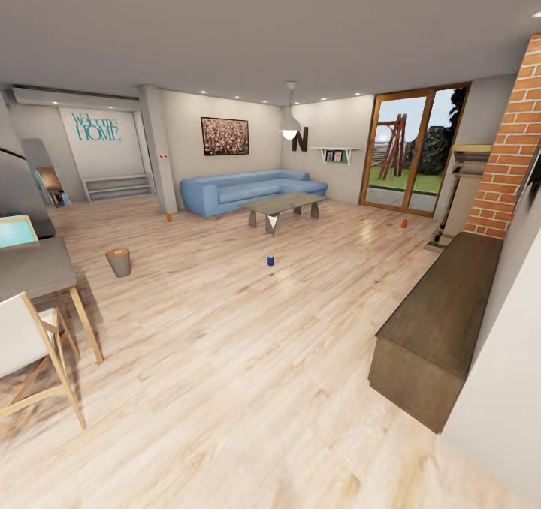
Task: Put the three can of soda from the living room inside the tash can in the kitchen.
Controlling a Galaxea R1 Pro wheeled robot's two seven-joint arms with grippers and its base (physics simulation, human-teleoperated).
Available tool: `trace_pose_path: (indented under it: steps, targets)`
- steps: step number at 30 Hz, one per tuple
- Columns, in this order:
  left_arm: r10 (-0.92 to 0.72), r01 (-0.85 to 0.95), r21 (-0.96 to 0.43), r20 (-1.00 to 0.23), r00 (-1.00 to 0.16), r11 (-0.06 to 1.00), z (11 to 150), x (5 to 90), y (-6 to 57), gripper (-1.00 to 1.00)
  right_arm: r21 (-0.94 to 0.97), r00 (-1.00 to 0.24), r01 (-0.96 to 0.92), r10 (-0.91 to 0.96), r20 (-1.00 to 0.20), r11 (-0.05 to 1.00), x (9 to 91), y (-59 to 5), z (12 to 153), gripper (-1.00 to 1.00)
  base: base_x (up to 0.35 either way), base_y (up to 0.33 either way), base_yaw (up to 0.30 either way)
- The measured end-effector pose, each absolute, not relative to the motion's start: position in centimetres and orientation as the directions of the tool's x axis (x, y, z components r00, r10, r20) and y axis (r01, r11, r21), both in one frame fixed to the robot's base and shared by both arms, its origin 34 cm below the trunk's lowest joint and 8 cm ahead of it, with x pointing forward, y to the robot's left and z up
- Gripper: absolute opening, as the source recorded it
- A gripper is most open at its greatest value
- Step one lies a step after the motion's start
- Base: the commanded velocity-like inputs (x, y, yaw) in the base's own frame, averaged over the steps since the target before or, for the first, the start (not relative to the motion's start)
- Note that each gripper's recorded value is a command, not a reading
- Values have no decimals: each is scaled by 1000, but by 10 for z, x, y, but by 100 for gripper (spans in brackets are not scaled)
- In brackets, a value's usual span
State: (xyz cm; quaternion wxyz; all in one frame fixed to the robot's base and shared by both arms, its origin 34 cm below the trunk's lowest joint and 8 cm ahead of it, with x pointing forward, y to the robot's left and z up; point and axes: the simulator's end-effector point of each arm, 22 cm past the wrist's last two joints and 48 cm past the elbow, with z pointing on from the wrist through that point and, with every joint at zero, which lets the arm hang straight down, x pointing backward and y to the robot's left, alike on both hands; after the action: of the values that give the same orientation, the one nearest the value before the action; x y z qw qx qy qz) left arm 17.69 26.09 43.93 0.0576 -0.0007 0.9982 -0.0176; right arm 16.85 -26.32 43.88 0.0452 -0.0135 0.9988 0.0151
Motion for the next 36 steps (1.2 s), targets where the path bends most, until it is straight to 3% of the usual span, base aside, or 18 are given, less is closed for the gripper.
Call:
trace_pose_path:
  steps: [1, 2, 11, 21, 26, 28, 36]
  targets:
    - [-3, 2, -40, -126, -992, 999, 440, 181, 260, 100, 32, -994, -29, -26, -102, 999, 172, -264, 439, 100, 0, 0, 0]
    - [1, 23, -67, -311, -950, 997, 450, 238, 254, 100, 75, -947, -60, -33, -320, 995, 229, -253, 451, 100, 0, 0, 0]
    - [7, 70, -101, -528, -849, 992, 485, 342, 243, 100, 67, -841, -103, -51, -538, 992, 334, -261, 485, 100, 0, 0, 0]
    - [-29, 65, -115, -671, -741, 991, 537, 431, 241, 100, 37, -673, -136, -65, -737, 990, 444, -258, 552, 100, 0, 0, 0]
    - [-50, 85, -118, -821, -569, 989, 626, 521, 238, 100, 23, -581, -145, -66, -811, 989, 506, -255, 610, 100, 0, 0, 0]
    - [-53, 111, -110, -904, -424, 988, 709, 570, 233, 100, 27, -513, -175, -68, -856, 984, 540, -248, 657, 100, 0, 0, 0]
    - [-54, 139, -86, -974, -219, 987, 825, 606, 230, 100, -3, -277, -210, -62, -959, 978, 595, -239, 788, 100, 0, 0, 0]
